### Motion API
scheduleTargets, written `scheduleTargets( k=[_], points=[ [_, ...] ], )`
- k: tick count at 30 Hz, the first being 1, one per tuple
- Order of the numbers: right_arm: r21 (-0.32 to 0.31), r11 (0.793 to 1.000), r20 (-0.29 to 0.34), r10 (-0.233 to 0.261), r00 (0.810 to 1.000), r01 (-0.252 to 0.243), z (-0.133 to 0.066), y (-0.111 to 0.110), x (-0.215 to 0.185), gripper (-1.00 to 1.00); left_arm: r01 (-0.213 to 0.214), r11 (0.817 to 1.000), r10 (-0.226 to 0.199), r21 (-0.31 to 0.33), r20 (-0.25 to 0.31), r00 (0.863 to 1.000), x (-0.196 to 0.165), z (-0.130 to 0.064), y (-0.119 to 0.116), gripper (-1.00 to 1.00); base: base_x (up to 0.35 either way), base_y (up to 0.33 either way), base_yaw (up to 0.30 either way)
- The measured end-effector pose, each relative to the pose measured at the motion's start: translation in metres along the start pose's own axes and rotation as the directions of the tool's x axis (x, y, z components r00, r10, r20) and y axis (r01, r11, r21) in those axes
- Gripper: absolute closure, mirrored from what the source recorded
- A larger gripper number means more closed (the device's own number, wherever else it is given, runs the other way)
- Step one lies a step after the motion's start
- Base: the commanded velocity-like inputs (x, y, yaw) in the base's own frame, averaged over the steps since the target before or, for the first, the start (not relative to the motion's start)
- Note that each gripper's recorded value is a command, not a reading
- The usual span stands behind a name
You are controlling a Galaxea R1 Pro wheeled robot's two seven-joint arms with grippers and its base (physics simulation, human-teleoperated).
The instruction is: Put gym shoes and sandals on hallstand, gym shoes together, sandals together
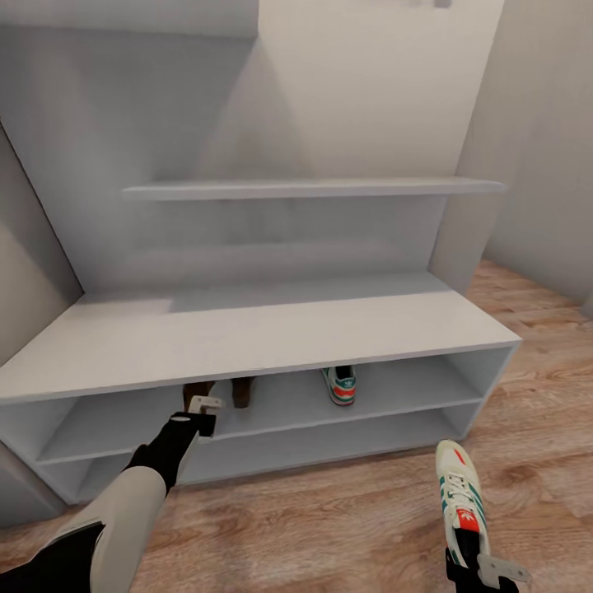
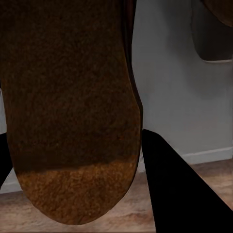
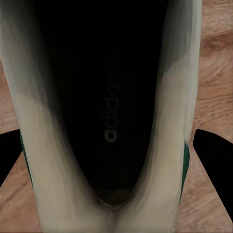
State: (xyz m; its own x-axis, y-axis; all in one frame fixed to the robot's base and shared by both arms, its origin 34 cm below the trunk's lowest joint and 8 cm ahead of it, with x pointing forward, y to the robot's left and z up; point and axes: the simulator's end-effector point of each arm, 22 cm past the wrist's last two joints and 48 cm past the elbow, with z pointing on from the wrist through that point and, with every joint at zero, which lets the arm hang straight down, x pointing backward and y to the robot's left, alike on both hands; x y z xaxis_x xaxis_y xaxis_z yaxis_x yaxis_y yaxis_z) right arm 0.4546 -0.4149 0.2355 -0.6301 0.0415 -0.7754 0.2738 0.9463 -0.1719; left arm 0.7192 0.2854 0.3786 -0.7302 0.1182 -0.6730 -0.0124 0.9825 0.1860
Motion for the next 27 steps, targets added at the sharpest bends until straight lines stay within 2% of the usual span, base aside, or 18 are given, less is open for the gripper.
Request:
scheduleTargets(
  k=[27],
  points=[
    [0.003,1.0,-0.001,-0.004,1.0,0.004,0.0003,-0.0033,0.0002,1.0,0.002,1.0,-0.002,0.001,0.002,1.0,-0.0005,0.0,-0.0007,1.0,0.07,0.0,0.0]
  ],
)
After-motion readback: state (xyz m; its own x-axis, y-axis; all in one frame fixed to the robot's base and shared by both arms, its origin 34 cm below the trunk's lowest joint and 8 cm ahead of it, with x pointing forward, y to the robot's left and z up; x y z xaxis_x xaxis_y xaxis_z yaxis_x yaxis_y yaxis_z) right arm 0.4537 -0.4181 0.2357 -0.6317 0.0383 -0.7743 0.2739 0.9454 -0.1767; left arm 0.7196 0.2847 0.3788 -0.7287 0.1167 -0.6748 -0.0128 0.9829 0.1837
